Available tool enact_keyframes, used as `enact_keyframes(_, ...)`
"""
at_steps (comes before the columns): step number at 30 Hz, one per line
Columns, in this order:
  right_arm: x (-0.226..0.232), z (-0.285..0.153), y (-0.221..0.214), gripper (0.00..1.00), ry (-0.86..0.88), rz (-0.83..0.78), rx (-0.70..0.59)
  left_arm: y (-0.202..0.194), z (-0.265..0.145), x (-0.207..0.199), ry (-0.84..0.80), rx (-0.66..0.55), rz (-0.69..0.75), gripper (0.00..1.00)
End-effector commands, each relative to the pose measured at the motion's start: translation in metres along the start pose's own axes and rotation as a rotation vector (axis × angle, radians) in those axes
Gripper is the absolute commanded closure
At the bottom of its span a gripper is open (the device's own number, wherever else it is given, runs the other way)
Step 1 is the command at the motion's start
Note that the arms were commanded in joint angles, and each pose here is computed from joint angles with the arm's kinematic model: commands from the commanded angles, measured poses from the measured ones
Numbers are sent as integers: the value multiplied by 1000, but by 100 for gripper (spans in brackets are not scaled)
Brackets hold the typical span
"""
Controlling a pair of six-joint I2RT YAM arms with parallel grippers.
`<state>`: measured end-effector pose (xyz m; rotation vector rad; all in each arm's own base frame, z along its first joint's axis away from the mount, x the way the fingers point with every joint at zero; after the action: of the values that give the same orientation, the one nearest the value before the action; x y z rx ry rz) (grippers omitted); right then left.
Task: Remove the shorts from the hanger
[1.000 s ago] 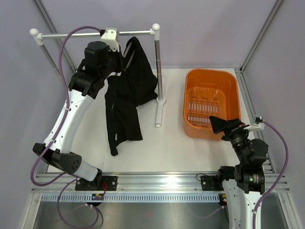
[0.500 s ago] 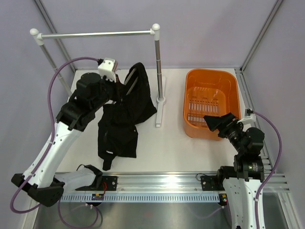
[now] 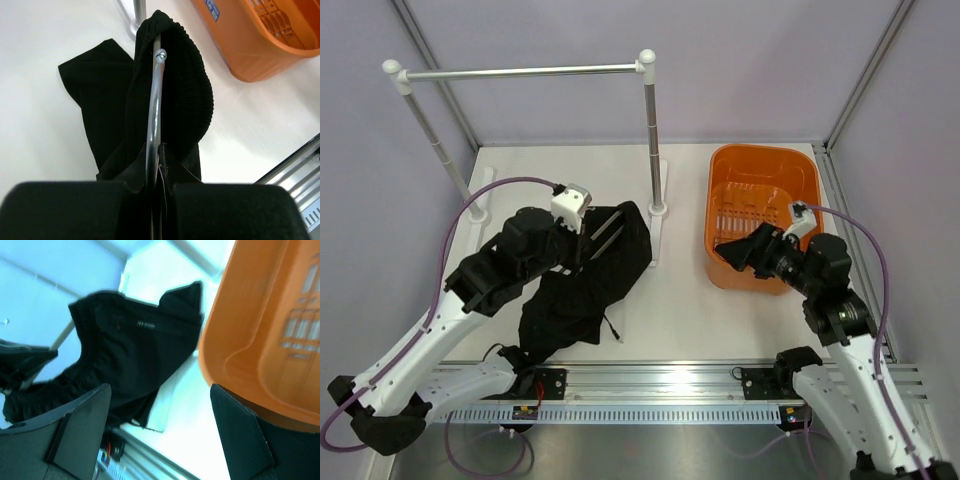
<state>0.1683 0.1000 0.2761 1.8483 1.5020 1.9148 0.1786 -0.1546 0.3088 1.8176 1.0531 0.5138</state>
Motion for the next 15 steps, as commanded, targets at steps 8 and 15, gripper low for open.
enact_keyframes(8, 72, 46, 27, 14, -83, -172, 4, 0, -9, 13, 83, -116, 31, 100)
enact_keyframes(15, 94, 82, 1, 17, -219, -286, 25, -15, -4, 14, 70, -106, 29, 100)
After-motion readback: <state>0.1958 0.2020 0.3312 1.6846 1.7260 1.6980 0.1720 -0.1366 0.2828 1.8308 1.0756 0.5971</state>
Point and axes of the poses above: each gripper's point midway between its finger pads, its own z axis out along the fingers, its own x axis along the line the jaws close on, y = z × x, the point moved 6 cm from there along -z, back along the fingers
